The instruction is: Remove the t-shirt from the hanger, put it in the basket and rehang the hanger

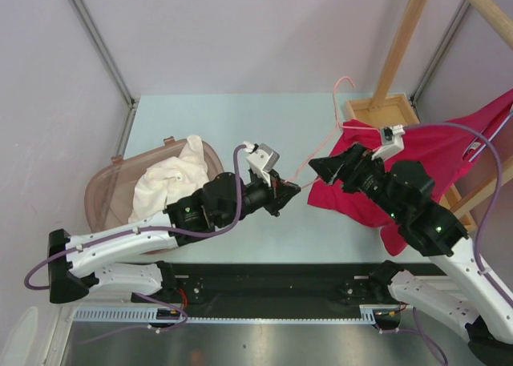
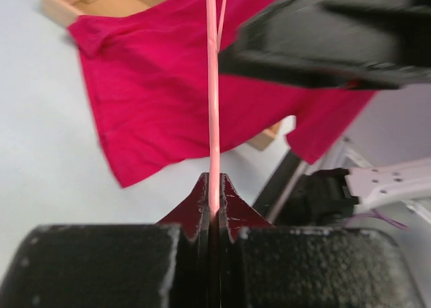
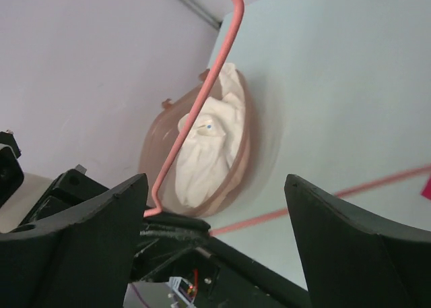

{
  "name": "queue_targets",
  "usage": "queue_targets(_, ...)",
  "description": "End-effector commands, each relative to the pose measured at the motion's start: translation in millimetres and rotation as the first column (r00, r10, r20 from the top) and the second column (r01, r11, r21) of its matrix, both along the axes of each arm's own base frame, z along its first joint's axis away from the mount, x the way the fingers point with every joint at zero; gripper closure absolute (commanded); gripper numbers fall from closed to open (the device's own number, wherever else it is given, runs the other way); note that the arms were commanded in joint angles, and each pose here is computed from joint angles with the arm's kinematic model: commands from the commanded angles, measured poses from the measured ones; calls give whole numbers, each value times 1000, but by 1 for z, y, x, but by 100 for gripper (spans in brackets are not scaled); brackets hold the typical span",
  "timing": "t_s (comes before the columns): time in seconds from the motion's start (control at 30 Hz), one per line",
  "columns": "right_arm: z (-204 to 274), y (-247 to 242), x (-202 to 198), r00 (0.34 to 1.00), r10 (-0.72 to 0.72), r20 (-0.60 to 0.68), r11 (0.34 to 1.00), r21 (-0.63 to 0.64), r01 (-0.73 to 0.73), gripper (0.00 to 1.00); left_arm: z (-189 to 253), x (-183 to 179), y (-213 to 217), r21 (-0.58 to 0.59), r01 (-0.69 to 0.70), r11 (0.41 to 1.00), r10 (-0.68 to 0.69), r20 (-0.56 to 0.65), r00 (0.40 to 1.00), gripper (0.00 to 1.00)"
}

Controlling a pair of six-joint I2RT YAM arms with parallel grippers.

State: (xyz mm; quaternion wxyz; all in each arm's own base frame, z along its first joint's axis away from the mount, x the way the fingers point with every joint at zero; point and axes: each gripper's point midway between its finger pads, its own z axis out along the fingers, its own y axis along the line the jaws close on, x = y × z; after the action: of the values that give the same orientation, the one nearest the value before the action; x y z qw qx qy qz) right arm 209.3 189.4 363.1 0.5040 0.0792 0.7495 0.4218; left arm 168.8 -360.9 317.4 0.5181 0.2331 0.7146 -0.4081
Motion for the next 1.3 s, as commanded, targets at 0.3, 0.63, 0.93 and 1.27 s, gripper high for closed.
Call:
queue_targets(0.3,22,46,-5,988,110,105,978,166,-126,47,39,-18,-11,-204,97,974,-103,-19,994,100)
queue_targets(0.63,11,68,-9,990,124,61,980,148,-132,77,33,-9,-10,-188,52,981,-57,-25,998,100)
queue_targets(0.93,-2,83,-5,997,77,4,997,30,-77,70,15,7,4,-124,-56,991,53,-28,998,100)
queue_targets(1.27,-5,99,8,1000,-19,-21,998,-62,18,100,6,17,20,-97,-140,985,139,-10,990,98)
